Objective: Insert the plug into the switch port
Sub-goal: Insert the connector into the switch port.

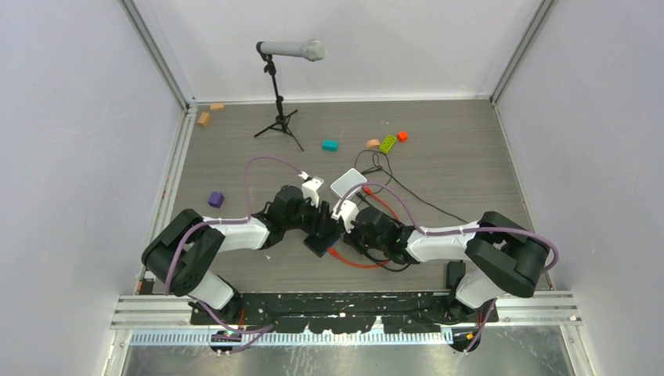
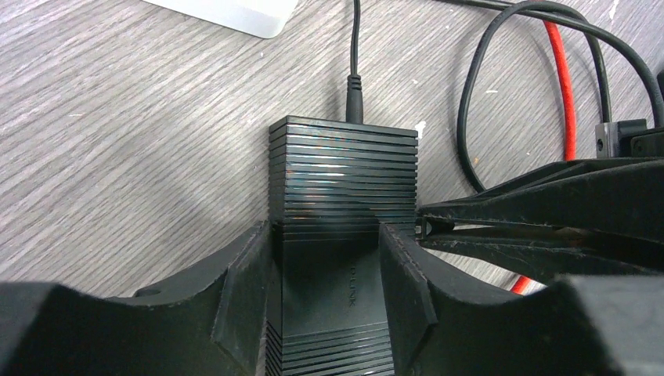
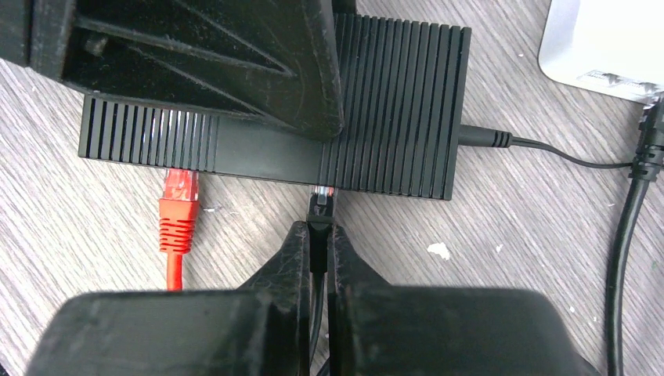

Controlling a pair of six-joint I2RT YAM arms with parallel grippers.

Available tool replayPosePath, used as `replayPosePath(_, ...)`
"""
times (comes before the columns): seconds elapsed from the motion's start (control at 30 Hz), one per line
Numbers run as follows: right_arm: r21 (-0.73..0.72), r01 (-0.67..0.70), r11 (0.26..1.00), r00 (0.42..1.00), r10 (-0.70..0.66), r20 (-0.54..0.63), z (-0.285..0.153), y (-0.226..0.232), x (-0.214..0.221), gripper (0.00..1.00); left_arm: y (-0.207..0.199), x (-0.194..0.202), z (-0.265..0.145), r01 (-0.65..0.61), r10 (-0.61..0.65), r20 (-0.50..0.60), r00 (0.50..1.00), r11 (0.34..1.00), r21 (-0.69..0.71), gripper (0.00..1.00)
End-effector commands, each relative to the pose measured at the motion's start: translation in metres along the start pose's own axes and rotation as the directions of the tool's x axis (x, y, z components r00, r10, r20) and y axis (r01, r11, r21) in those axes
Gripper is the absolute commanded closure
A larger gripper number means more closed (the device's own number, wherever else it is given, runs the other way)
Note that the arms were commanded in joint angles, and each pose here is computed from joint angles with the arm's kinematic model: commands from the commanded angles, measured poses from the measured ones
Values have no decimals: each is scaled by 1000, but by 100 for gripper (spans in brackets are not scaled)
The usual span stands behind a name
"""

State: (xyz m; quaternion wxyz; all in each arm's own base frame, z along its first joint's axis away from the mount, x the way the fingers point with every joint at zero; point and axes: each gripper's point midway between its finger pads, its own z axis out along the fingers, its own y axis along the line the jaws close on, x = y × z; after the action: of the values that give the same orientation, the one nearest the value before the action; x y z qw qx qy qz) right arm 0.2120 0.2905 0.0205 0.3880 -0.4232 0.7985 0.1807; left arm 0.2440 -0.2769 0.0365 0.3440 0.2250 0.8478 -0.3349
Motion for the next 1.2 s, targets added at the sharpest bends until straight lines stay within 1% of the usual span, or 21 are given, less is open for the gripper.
replayPosePath(0.0, -16, 27, 999, 955, -21, 297, 4, 4, -70, 99, -47, 53, -13, 78, -40, -206, 978, 981, 179, 47)
replayPosePath(0.13, -69, 52, 996, 978, -37, 205, 8, 13, -57, 98, -35, 22, -9, 62, -41, -153, 987, 989, 131, 41)
replayPosePath(0.27, -59, 21, 998, 978, -8, 210, 9, 11, -57, 93, -16, -17, -13, 22, -19, -86, 996, 999, 34, 34)
replayPosePath(0.33, -44, 18, 999, 980, -8, 200, 10, 8, -55, 91, -2, -44, -21, -13, 10, -38, 999, 998, -57, 31)
replayPosePath(0.43, -28, 11, 1000, 982, -5, 187, 12, 5, -52, 89, 18, -81, -42, -50, 60, 42, 997, 975, -215, 26)
replayPosePath(0.47, -26, 5, 1000, 984, 0, 181, 14, 5, -50, 88, 24, -92, -51, -51, 73, 73, 995, 962, -270, 20)
replayPosePath(0.57, 9, -16, 1000, 987, 14, 161, 20, -1, -51, 87, 42, -113, -84, -19, 101, 170, 980, 905, -425, 6)
replayPosePath(0.6, 10, -29, 1000, 985, 27, 169, 21, -1, -56, 85, 44, -116, -96, -1, 103, 199, 975, 890, -456, 2)
replayPosePath(0.67, 9, -51, 999, 982, 49, 180, 26, -1, -66, 82, 49, -117, -118, 36, 102, 247, 964, 865, -501, 0)
replayPosePath(0.7, 15, -59, 998, 982, 55, 183, 29, -2, -72, 78, 49, -115, -129, 60, 96, 272, 957, 856, -513, 0)
replayPosePath(0.77, 16, -88, 996, 983, 84, 162, 37, -2, -89, 68, 50, -106, -148, 94, 86, 307, 948, 845, -527, 0)
replayPosePath(0.87, -9, -97, 995, 981, 97, 168, 43, 2, -127, 60, 52, -85, -168, 142, 57, 340, 939, 836, -530, 0)
replayPosePath(0.9, -7, -101, 995, 977, 100, 186, 42, 1, -139, 49, 52, -81, -176, 167, 45, 363, 931, 831, -531, 0)
replayPosePath(0.93, 10, -113, 994, 970, 108, 216, 37, -3, -156, 45, 53, -76, -182, 191, 28, 376, 926, 825, -532, 0)
replayPosePath(1.07, 84, -191, 978, 948, 162, 274, 5, -22, -183, 41, 47, -65, -197, 240, -25, 390, 921, 823, -515, 0)
replayPosePath(1.17, 125, -265, 956, 933, 221, 283, -30, -37, -180, 41, 40, -65, -204, 241, -37, 386, 922, 834, -496, 0)
